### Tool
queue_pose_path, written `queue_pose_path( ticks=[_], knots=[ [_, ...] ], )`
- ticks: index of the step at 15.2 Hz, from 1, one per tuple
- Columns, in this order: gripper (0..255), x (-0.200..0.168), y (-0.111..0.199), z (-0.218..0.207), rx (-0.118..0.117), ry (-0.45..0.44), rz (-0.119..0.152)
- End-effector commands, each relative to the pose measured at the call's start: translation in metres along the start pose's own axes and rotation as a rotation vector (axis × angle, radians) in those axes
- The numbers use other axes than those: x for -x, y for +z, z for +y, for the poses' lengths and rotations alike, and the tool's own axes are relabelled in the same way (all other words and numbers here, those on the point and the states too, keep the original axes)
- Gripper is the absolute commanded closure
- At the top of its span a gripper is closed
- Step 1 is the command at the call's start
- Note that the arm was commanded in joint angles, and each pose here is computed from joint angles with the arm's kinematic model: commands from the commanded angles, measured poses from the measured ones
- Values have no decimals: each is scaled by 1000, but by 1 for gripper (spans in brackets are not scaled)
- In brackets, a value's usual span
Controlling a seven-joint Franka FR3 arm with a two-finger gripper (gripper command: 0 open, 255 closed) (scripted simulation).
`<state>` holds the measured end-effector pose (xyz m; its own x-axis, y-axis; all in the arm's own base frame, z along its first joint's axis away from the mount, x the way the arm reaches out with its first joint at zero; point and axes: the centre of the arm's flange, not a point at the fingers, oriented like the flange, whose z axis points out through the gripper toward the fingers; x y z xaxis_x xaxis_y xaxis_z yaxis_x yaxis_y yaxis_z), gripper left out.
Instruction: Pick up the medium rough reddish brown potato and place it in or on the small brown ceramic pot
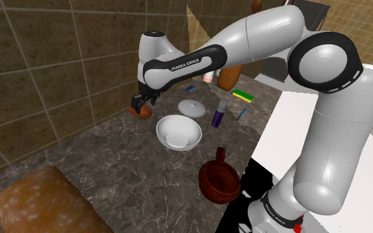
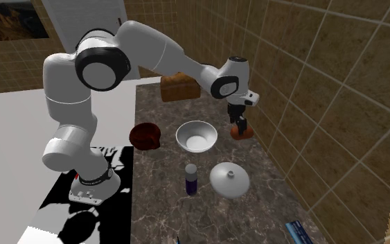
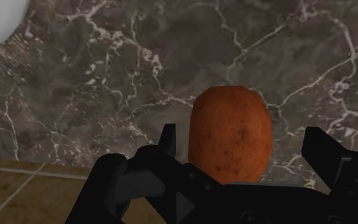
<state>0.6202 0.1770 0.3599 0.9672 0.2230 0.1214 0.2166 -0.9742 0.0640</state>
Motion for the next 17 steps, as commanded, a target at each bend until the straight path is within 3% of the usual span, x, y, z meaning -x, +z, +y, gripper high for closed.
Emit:
queue_pose_path(
  ticks=[1,10,11,17],
  knots=[
    [0,-1,11,1,0,0,1],
    [0,-1,19,1,0,0,1],
    [255,-1,19,1,0,0,1],
    [255,-1,19,1,0,0,1]
  ],
)
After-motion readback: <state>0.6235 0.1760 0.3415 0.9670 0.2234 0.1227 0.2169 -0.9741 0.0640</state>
